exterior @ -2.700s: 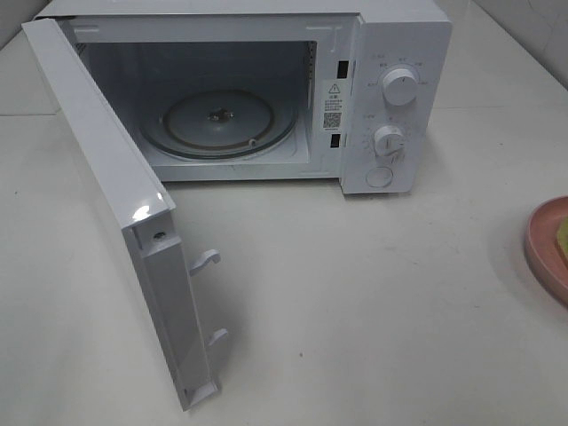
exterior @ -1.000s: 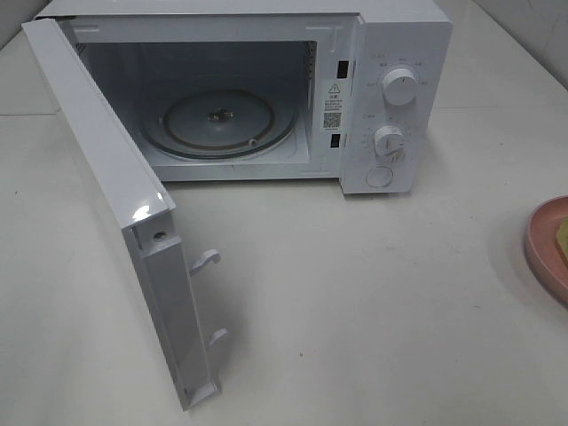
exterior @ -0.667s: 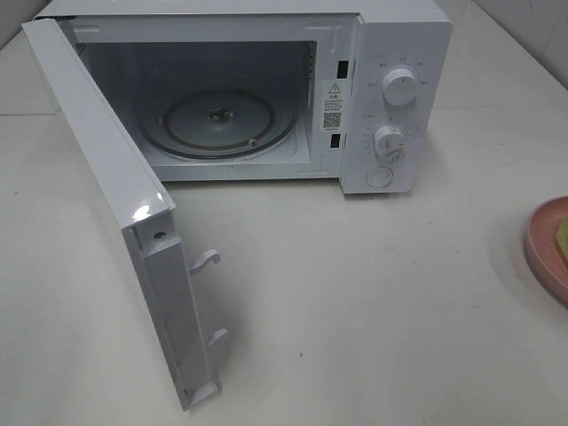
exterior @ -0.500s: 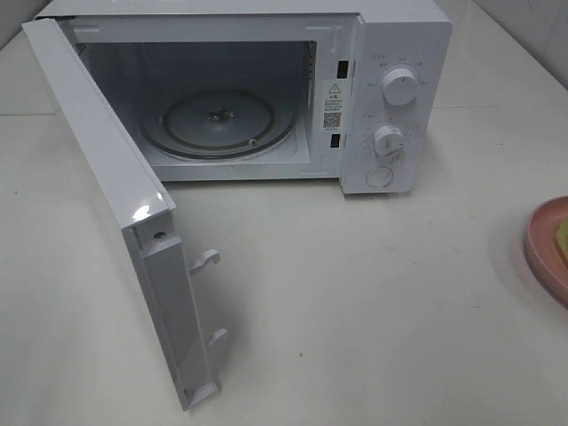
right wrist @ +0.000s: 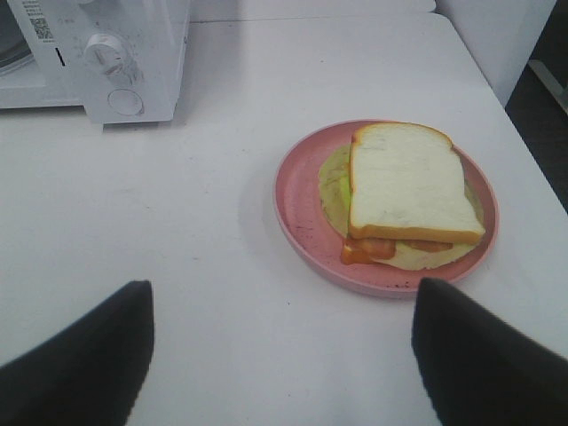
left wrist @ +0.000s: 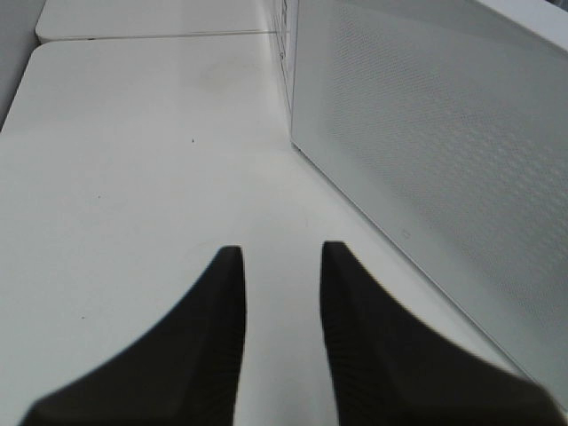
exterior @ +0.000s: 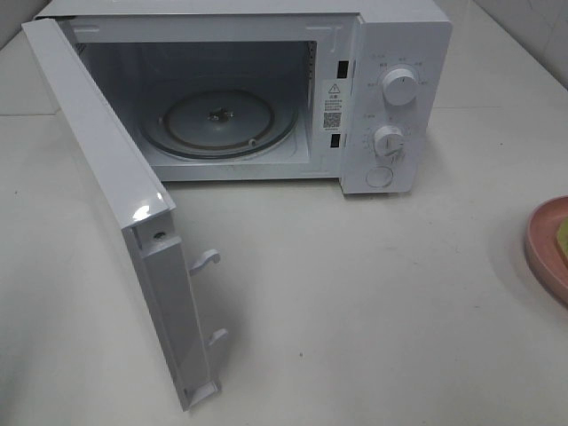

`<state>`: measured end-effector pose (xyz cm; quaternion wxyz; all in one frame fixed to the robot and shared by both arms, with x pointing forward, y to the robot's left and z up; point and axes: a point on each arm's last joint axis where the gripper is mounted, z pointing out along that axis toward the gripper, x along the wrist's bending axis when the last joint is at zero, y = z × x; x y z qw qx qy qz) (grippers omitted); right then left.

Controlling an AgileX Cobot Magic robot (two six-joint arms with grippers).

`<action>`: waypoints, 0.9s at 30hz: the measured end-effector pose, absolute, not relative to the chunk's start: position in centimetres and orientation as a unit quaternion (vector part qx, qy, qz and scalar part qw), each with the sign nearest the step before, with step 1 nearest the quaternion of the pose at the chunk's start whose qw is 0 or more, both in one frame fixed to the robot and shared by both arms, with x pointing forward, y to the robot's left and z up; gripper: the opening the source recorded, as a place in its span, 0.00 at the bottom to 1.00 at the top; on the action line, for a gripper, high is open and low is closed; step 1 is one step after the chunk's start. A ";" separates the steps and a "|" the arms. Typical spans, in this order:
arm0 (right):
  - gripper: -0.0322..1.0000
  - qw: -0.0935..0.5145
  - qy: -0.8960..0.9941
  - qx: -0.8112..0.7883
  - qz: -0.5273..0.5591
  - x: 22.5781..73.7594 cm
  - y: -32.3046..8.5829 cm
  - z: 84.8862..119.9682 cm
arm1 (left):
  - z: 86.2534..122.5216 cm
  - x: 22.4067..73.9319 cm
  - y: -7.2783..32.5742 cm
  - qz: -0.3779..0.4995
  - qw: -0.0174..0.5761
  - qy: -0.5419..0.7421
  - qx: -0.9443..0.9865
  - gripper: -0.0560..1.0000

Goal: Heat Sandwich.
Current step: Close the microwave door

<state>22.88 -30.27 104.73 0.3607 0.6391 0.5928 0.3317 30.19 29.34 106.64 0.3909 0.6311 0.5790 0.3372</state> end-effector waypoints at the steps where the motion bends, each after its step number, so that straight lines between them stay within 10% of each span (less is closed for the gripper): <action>1: 0.77 0.361 0.593 0.639 0.332 22.9 -30.3 104.7 | 106.6 30.2 29.3 0.337 0.391 0.579 0.631 0.28; 8: 0.77 0.361 0.593 0.639 0.332 22.9 -30.3 104.7 | 103.7 33.1 29.2 0.341 0.389 0.582 0.628 0.06; 27: 0.77 0.361 0.593 0.639 0.332 22.9 -30.3 104.7 | 101.4 39.7 28.8 0.419 0.428 0.520 0.609 0.05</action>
